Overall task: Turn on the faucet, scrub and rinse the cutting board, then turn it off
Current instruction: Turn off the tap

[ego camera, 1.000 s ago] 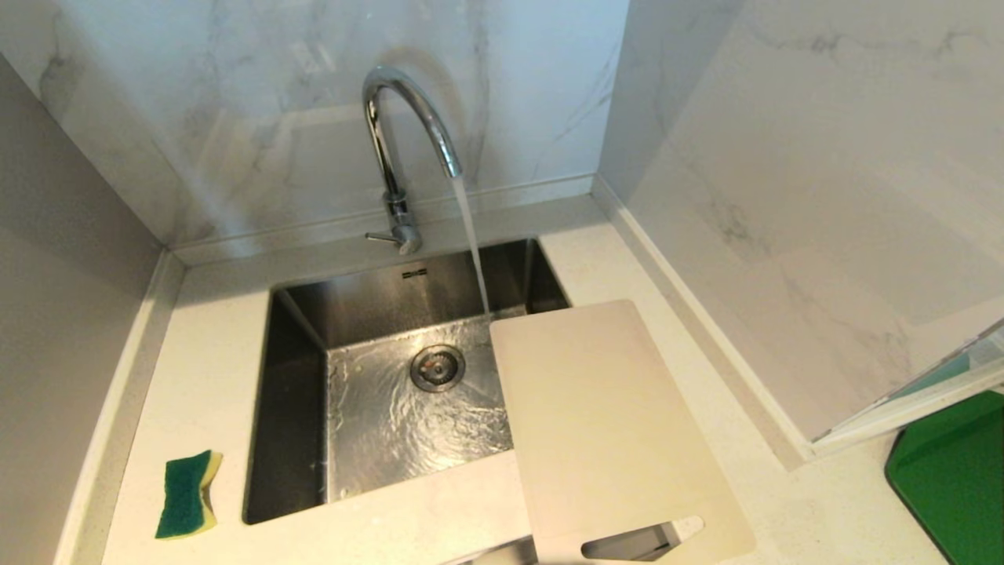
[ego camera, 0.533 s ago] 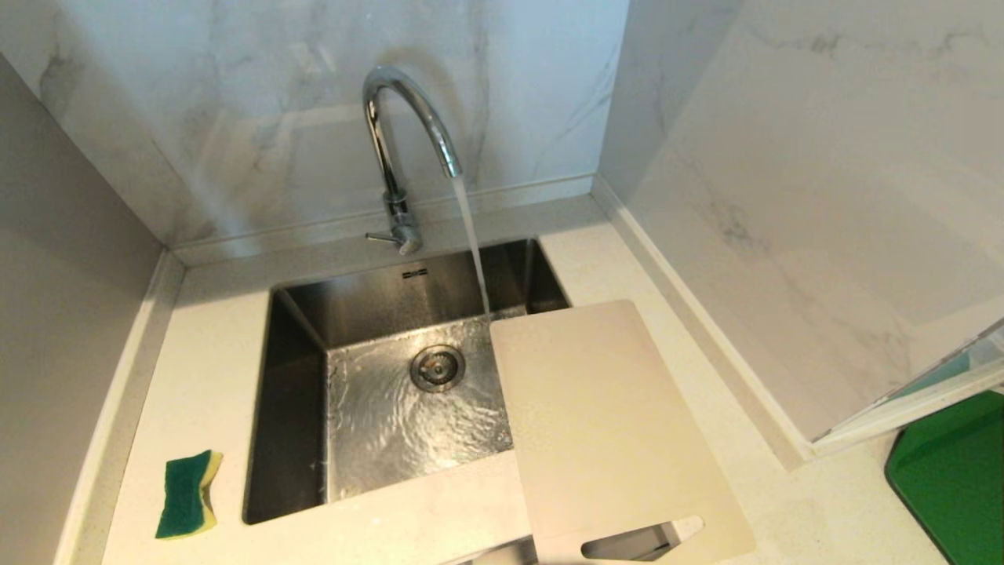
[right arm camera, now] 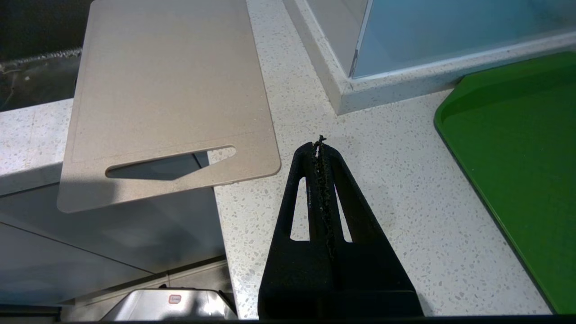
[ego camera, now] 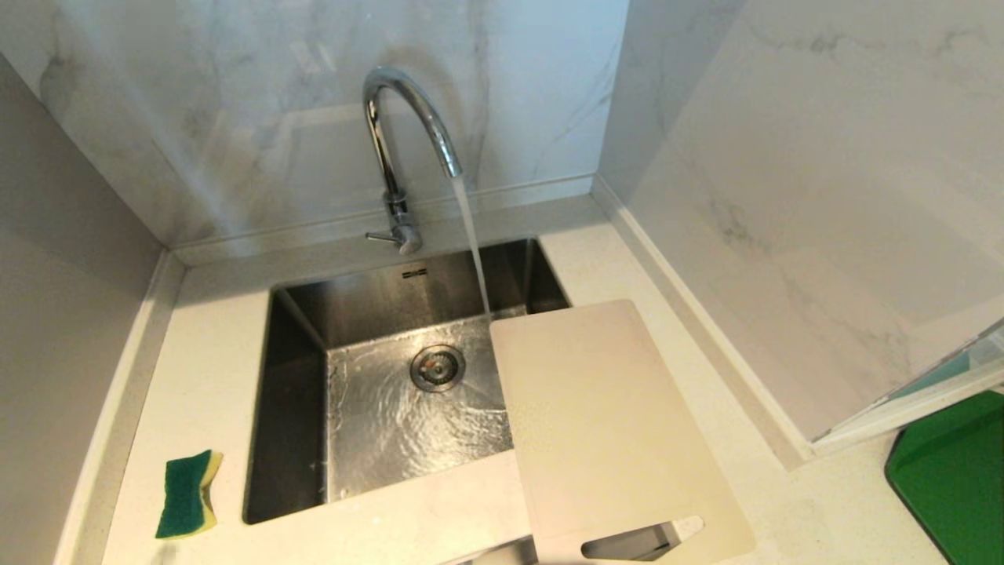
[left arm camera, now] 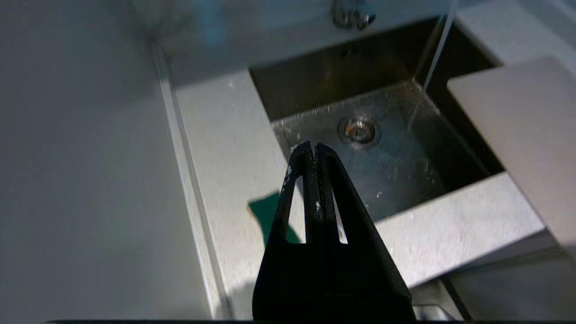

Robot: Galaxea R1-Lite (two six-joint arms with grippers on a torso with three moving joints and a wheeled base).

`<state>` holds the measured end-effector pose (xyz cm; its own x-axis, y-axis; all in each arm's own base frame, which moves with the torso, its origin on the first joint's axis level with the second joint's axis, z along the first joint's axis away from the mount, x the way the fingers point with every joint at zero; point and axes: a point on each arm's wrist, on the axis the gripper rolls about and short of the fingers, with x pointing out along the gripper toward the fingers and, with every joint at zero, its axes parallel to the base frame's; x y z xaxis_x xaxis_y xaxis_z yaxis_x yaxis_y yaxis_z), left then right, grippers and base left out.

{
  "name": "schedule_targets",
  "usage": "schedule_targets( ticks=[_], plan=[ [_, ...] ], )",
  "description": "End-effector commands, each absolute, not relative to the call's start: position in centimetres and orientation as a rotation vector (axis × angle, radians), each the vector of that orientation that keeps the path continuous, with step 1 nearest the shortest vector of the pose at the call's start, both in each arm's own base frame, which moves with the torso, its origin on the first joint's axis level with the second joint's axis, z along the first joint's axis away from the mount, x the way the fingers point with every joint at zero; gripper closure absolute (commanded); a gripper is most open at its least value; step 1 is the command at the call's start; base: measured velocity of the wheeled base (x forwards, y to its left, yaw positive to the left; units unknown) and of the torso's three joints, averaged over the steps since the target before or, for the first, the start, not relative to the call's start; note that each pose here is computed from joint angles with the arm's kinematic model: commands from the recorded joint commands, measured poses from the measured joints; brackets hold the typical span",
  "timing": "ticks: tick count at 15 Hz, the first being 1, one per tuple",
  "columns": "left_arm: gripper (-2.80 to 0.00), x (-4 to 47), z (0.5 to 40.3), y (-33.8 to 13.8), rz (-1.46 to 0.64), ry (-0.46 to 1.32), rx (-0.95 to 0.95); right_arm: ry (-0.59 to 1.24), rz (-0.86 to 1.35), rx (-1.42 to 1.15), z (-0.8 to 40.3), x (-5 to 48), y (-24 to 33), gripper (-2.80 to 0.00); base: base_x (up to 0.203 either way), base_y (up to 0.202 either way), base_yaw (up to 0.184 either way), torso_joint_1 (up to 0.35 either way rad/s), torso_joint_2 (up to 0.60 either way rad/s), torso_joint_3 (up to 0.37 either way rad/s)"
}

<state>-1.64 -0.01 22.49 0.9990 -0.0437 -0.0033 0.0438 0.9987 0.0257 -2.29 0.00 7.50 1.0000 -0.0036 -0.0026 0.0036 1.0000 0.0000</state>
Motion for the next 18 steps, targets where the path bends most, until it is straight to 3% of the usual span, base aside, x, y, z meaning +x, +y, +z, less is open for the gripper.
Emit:
schedule_targets(
  ticks=[1, 7, 18],
  plan=[
    [0.0, 2.8, 27.3, -0.1, -0.057, 0.068, 0.038, 0.005, -0.003, 0.0, 7.5, -2.3, 0.0, 0.0, 0.0, 0.0, 0.0, 0.0, 0.0, 0.0],
    [0.0, 8.8, 32.6, -0.5, -0.084, 0.084, 0.069, 0.003, -0.003, -0.003, 7.5, -2.3, 0.0, 0.0, 0.0, 0.0, 0.0, 0.0, 0.0, 0.0],
    [0.0, 20.2, 33.7, -4.5, -0.108, 0.226, 0.103, 0.002, -0.002, -0.002, 7.5, -2.3, 0.0, 0.0, 0.0, 0.0, 0.0, 0.0, 0.0, 0.0]
  ],
)
